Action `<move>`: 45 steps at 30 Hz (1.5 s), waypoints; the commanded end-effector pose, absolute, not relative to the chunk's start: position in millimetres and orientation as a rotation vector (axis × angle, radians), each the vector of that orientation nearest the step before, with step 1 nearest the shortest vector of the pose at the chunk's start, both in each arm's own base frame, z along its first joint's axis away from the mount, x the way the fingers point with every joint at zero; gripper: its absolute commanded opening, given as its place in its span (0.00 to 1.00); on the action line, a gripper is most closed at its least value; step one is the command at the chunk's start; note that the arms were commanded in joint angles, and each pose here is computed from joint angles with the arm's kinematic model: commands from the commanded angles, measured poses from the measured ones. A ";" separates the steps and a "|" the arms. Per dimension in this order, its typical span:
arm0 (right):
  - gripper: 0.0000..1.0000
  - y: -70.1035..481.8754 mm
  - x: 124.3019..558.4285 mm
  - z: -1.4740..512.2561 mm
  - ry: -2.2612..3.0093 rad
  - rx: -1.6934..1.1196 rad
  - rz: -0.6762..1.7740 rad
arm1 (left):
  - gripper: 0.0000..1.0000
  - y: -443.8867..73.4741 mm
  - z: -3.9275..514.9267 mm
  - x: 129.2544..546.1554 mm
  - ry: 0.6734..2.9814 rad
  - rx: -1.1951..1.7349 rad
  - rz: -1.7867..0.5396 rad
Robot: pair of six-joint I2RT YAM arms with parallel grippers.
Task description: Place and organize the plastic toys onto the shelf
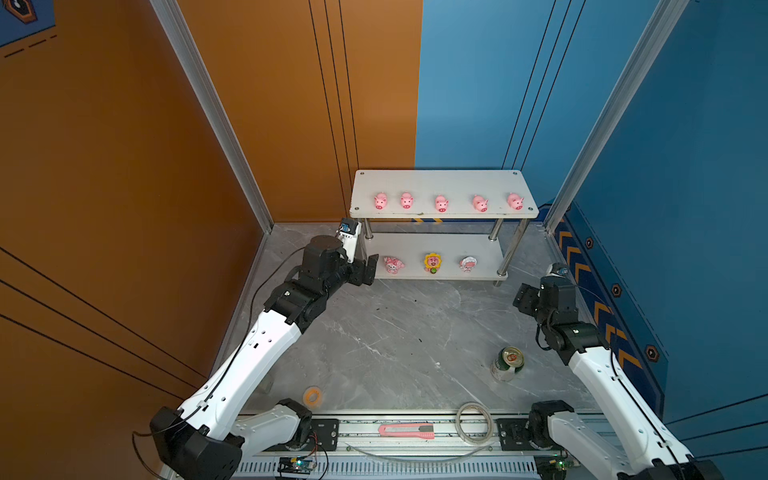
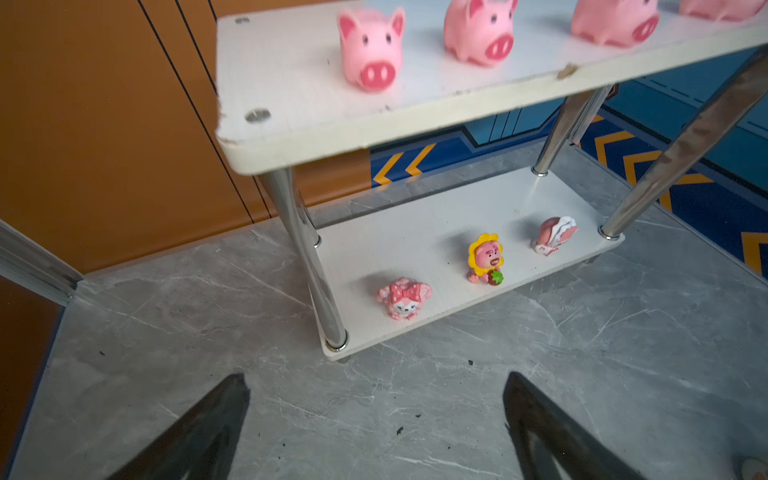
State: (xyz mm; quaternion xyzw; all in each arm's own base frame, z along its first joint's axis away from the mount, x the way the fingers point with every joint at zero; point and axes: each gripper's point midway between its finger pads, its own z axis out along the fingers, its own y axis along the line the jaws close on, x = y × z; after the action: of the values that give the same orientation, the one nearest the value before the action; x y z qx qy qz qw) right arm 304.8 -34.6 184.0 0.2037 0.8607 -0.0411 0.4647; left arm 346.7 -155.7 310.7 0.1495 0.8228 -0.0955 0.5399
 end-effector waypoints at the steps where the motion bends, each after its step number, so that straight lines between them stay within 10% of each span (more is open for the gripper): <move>1: 1.00 -54.6 313.1 185.6 2.024 0.546 -0.171 | 0.98 -155.2 319.4 350.0 1.821 0.315 -0.233; 16: 1.00 -58.1 329.4 117.7 2.000 0.406 -0.270 | 0.98 -80.9 166.2 363.9 1.983 0.195 0.191; 45: 1.00 -39.6 348.3 122.9 1.873 0.314 -0.194 | 0.98 -33.6 116.9 346.5 1.913 0.160 0.080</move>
State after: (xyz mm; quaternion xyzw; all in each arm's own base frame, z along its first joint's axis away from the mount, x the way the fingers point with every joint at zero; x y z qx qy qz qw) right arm 357.0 -28.7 115.4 0.1123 0.8164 -0.0667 0.5626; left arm 338.5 -21.3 107.5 0.0548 0.8304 0.0760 0.5492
